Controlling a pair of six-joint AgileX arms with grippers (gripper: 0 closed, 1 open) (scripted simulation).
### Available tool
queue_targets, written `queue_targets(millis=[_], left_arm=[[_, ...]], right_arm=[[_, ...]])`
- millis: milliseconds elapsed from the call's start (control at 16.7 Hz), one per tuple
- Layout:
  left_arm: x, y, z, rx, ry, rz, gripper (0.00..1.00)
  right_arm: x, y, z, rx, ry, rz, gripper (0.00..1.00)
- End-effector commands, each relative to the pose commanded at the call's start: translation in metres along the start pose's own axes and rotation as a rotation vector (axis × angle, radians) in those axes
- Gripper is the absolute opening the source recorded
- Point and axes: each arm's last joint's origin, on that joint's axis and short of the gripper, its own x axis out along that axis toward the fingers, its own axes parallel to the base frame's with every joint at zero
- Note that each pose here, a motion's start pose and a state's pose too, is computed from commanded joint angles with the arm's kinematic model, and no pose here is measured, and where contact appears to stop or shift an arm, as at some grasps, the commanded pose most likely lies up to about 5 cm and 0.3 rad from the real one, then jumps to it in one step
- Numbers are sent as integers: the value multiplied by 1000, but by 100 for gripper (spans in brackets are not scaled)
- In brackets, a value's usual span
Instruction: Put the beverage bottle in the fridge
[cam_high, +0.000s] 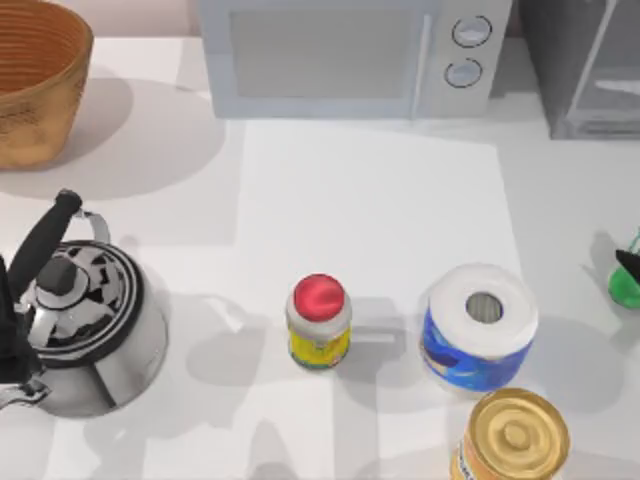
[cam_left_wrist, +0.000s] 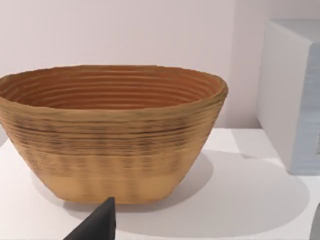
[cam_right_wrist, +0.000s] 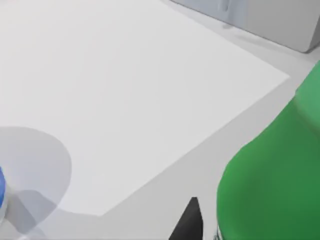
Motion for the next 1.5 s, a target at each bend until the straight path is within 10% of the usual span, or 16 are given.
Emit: queue_targets(millis=[360,1500], left_arm=[[0,0,0,0,0,0,100],[0,0,0,0,0,0,100]], right_arm=[[-19,-52,28,-101,8,-25,1],[-67,-46,28,51,50,41,1]])
